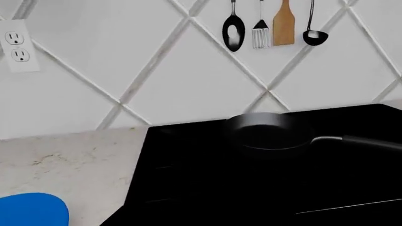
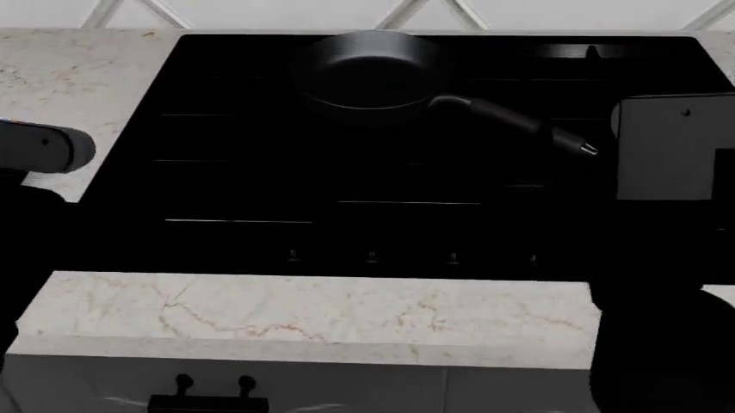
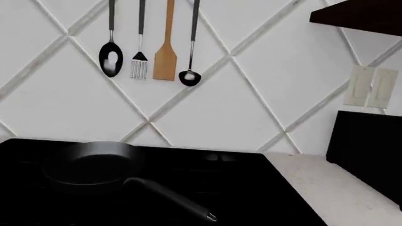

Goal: Pick the carrot from the plate and place it in the pan.

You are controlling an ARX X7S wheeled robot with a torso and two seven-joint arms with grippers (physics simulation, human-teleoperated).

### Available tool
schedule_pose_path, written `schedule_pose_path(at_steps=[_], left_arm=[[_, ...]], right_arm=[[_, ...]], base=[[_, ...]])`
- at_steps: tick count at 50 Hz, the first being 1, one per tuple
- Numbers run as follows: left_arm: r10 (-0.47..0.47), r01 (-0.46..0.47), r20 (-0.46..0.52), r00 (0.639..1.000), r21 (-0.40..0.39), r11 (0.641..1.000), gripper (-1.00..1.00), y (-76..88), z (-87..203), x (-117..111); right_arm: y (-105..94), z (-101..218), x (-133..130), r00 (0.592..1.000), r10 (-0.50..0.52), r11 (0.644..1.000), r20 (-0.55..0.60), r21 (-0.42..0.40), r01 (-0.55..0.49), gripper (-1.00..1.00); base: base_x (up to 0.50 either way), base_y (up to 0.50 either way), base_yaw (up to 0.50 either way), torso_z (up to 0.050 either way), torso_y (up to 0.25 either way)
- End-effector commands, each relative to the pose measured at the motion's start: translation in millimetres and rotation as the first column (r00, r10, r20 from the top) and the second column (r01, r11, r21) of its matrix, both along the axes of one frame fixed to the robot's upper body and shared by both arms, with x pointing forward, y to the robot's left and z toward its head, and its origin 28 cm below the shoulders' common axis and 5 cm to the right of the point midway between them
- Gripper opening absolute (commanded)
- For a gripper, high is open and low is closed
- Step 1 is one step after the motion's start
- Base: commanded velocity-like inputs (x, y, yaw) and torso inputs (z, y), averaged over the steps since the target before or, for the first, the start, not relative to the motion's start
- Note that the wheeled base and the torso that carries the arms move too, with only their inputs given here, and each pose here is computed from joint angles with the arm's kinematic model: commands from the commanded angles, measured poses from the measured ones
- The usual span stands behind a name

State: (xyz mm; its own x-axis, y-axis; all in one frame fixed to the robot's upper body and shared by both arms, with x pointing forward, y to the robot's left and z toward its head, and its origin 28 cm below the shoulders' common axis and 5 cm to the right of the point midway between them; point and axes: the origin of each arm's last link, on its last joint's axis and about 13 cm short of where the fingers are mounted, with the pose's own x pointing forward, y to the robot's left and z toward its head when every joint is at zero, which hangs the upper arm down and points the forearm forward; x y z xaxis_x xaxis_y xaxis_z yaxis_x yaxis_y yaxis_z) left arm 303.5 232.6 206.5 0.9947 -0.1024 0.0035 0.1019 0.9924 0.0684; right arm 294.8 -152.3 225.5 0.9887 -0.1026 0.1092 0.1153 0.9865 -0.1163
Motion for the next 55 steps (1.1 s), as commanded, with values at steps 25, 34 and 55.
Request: schedule_pose_path(at_steps=[25,34,55], left_arm=[[0.012,-0.012,-0.009,1.000,-0.002,1.000,1.00,-1.9,26,45],[0.017,-0.018,-0.007,1.000,-0.007,1.000,1.00,-0.4,29,43],[0.020,-0.020,-0.013,1.000,-0.021,1.000,1.00,2.1,27,44]], right_arm=[[-14.5,29,55,0.996,-0.013,1.000,-0.089,0.027,0.016,1.00],[-14.6,27,53,0.995,-0.011,0.999,-0.096,0.030,0.014,1.00],[-15.4,26,51,0.995,-0.008,1.000,-0.100,0.028,0.011,1.00]], base=[[0.00,0.08,0.00,0.000,0.000],[0.00,0.50,0.00,0.000,0.000],[0.00,0.50,0.00,0.000,0.000]])
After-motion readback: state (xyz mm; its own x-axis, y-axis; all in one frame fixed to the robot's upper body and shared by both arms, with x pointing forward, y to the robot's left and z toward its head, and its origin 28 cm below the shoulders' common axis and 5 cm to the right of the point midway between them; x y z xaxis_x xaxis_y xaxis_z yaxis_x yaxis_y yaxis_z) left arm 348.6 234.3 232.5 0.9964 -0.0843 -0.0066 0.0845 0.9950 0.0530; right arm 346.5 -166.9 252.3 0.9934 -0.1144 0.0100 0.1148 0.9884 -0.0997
